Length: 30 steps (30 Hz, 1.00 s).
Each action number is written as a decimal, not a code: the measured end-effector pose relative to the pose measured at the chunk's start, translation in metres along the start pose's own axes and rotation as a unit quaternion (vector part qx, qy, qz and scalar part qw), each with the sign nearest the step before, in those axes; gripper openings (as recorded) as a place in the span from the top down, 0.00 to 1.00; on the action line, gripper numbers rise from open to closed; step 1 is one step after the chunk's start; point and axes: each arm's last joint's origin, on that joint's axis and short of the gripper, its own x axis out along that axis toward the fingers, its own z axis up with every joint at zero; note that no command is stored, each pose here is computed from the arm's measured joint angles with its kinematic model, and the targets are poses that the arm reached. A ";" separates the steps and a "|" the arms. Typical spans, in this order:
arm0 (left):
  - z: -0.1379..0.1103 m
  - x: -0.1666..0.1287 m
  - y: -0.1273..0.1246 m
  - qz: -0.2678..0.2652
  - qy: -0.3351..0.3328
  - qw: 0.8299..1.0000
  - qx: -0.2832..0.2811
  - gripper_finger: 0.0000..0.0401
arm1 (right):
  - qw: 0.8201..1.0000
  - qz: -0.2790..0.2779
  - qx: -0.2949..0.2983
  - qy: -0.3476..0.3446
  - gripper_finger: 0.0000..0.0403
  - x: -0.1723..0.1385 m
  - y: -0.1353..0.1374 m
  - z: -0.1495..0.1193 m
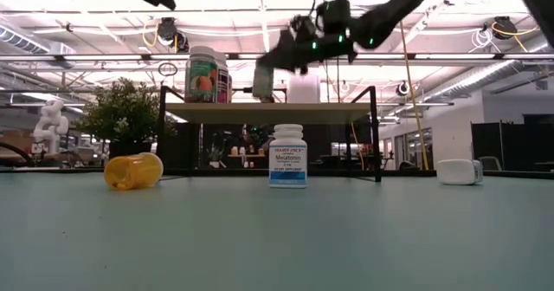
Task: Pick and place medicine bottles onto shelf by color
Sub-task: Put the green pill bottle on the shelf
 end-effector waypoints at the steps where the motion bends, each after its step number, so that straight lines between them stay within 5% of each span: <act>1: 0.000 0.002 0.001 0.004 0.002 1.000 0.000 0.46 | 1.000 0.007 0.009 0.006 0.50 0.004 -0.007 -0.008; 8: 0.002 0.016 0.005 0.034 0.015 0.999 -0.007 0.46 | 0.999 0.029 0.022 0.012 0.50 0.024 -0.026 -0.024; 30: 0.014 0.070 0.027 0.146 0.061 0.987 0.021 0.45 | 0.998 0.053 -0.015 0.040 0.46 0.031 -0.017 -0.025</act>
